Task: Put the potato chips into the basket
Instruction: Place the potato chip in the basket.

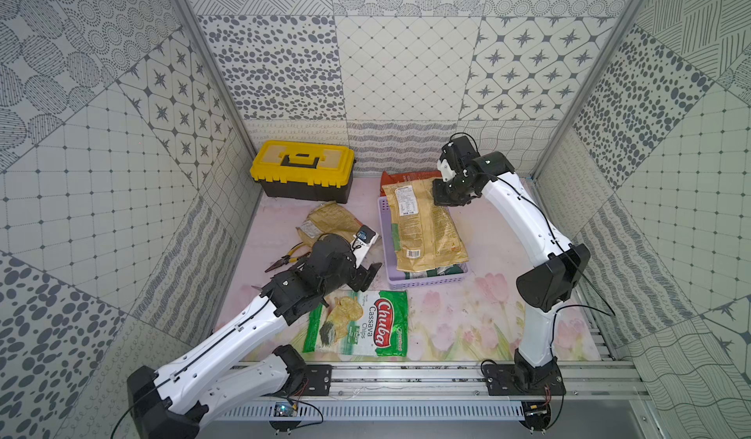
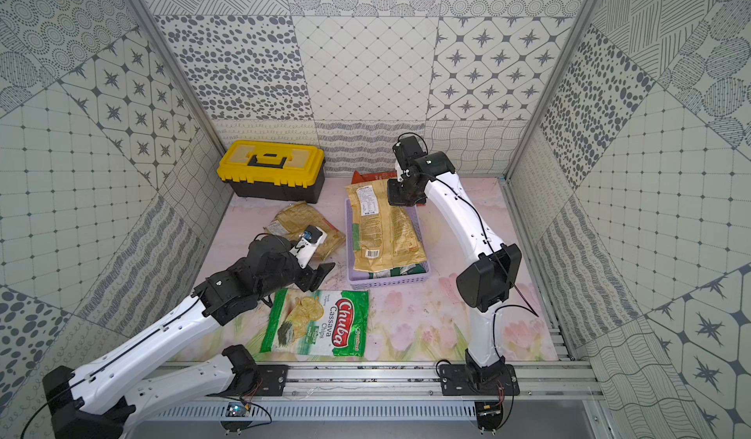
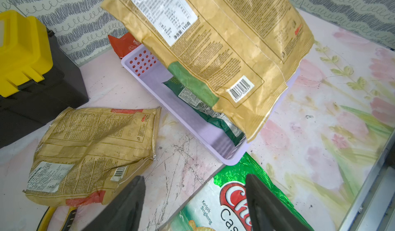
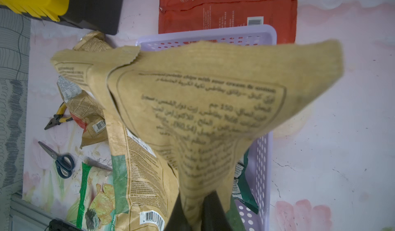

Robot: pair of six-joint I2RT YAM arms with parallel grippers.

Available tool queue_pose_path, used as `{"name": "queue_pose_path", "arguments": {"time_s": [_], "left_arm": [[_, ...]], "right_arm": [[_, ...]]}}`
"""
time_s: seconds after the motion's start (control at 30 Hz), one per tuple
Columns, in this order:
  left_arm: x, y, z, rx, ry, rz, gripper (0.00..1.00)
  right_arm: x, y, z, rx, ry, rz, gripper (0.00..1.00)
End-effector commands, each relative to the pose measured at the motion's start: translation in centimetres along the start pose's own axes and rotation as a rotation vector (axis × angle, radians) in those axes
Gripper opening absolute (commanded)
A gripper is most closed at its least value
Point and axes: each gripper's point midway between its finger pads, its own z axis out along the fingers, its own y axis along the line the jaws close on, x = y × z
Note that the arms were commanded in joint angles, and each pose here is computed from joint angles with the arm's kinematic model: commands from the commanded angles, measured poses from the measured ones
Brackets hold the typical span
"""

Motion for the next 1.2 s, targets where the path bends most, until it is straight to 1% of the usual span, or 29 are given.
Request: {"name": "queue_pose_path", "arguments": {"time_s": [0.0,0.13,0.23,0.3,0.33,0.37,0.4,0.47,0.5,0.67,0.73,0.8,0.87,0.93,1.03,1.1,1.17], "left_arm": [[-1.1,0.9,0.0,-0.041,-0.049,0.007,0.78],[-1.1,1.0,0.0,-0.044,-0.049,0.005,0.78],[-1.1,1.1,0.0,-0.046,-0.049,0.003,0.78],[-1.1,1.1,0.0,-0.047,-0.051,0.002,0.78],[-1.0,1.1,0.0,-0.049,-0.048,0.002,0.78],[-1.0,1.2,-0.1,-0.051,-0.049,0.002,0.78],[-1.0,1.2,0.0,-0.053,-0.050,0.002,0.78],[-1.0,1.3,0.0,-0.057,-0.052,0.002,0.79],[-1.0,1.3,0.0,-0.057,-0.051,0.000,0.79],[-1.0,1.3,0.2,-0.053,-0.048,-0.004,0.79],[-0.9,1.3,0.2,-0.054,-0.044,-0.003,0.78],[-0.9,1.4,0.3,-0.060,-0.042,-0.004,0.79],[-0.8,1.6,0.3,-0.065,-0.042,-0.002,0.78],[-0.8,1.7,0.4,-0.069,-0.039,-0.005,0.79],[-0.7,1.5,0.7,-0.058,-0.035,-0.010,0.79],[-0.6,1.4,0.9,-0.052,-0.029,-0.012,0.79],[-0.4,1.4,1.1,-0.051,-0.019,-0.012,0.79]], "right_arm": [[0.3,1.2,1.3,-0.071,0.033,-0.069,0.09],[0.8,0.5,4.4,-0.038,0.092,-0.087,0.11],[0.9,0.5,6.0,-0.046,0.118,-0.095,0.12],[1.0,0.1,7.1,-0.025,0.135,-0.089,0.15],[1.2,0.0,7.6,-0.018,0.148,-0.088,0.22],[1.4,-0.3,8.1,-0.010,0.159,-0.086,0.34],[1.5,-0.5,8.3,0.002,0.161,-0.081,0.43],[1.6,-1.4,8.4,0.058,0.161,-0.068,0.57],[1.4,-1.7,8.2,0.075,0.154,-0.066,0.62],[-0.1,-2.3,4.7,0.156,0.068,-0.036,0.63],[0.1,-1.1,3.3,0.164,0.049,-0.043,0.62],[1.5,1.7,3.3,0.128,0.064,-0.096,0.61],[3.6,4.0,4.7,0.125,0.096,-0.158,0.62],[5.3,4.9,6.8,0.137,0.133,-0.202,0.63],[6.6,3.5,10.5,0.201,0.179,-0.201,0.65],[6.8,1.7,12.4,0.269,0.200,-0.185,0.71],[6.8,0.0,13.8,0.300,0.212,-0.153,0.77]]}}
